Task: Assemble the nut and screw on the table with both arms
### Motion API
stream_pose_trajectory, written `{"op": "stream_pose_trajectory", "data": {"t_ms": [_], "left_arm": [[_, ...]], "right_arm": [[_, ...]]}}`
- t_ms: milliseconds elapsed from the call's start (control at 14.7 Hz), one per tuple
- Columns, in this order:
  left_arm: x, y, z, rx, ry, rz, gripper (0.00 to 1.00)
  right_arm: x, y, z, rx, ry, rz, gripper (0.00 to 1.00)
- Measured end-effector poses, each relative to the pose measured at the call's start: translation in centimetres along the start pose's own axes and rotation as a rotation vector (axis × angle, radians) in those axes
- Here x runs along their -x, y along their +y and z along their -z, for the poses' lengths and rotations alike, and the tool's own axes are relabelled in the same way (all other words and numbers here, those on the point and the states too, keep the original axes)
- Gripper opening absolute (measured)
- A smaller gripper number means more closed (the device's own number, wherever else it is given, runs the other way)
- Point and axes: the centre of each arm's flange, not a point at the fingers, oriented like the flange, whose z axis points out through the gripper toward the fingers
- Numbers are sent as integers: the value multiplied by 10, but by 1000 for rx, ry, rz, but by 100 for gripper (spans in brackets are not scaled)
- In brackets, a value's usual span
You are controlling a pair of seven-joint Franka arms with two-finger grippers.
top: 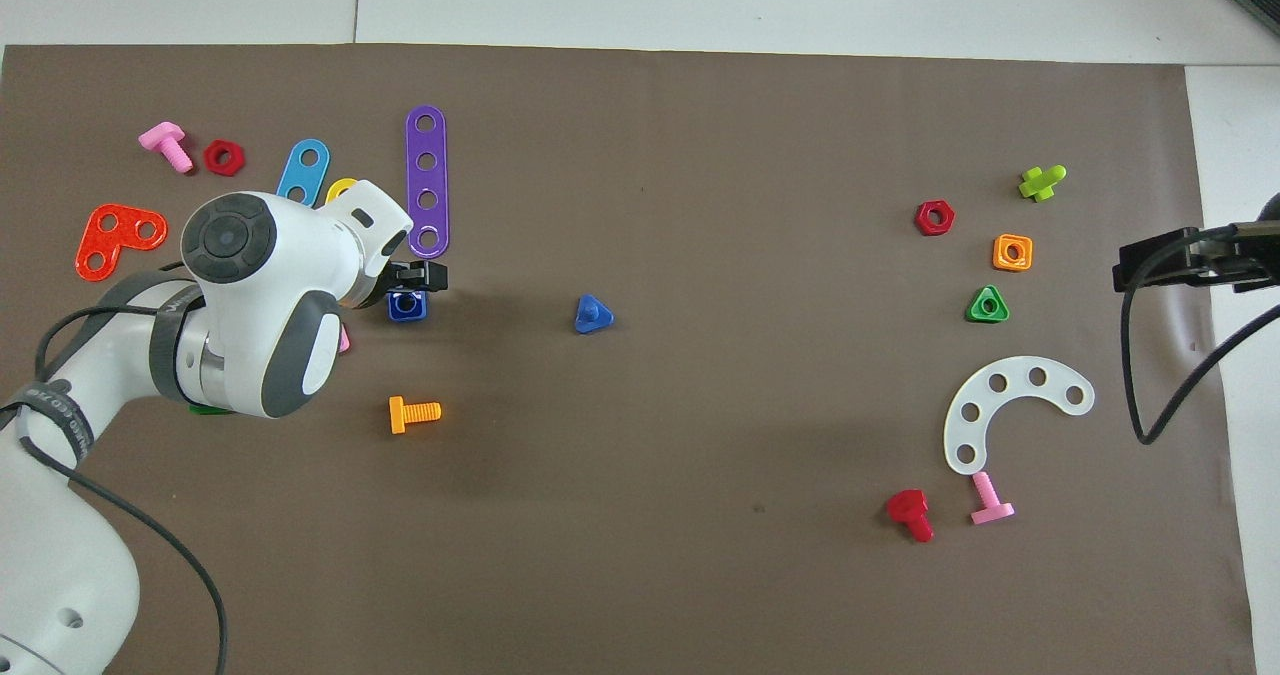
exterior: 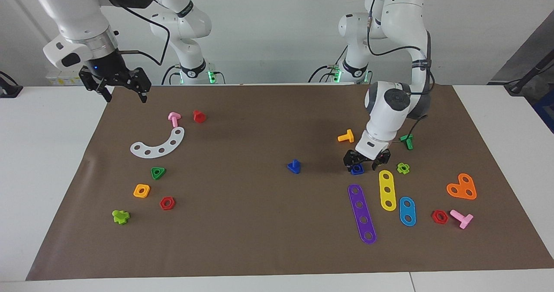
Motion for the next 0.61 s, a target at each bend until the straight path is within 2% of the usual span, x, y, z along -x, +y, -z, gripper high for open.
{"op": "stream_pose_trajectory", "data": {"t_ms": [136,341,545,614], "left_arm": [[2,0,-6,-1,-7,1,98],[6,-1,-11,-4,-19,1,89],[9,-1,-14,-6,-26,1,86],[9,-1,-14,-6,-27,0,81]], "right_arm": [[0,0,-3,0,-7,0,100],[0,-1,-4,-4,-9,0,100],[2,-3,-4,-31,-23,0,100],[3,-3,-5,-34,-28,-1,100]]}}
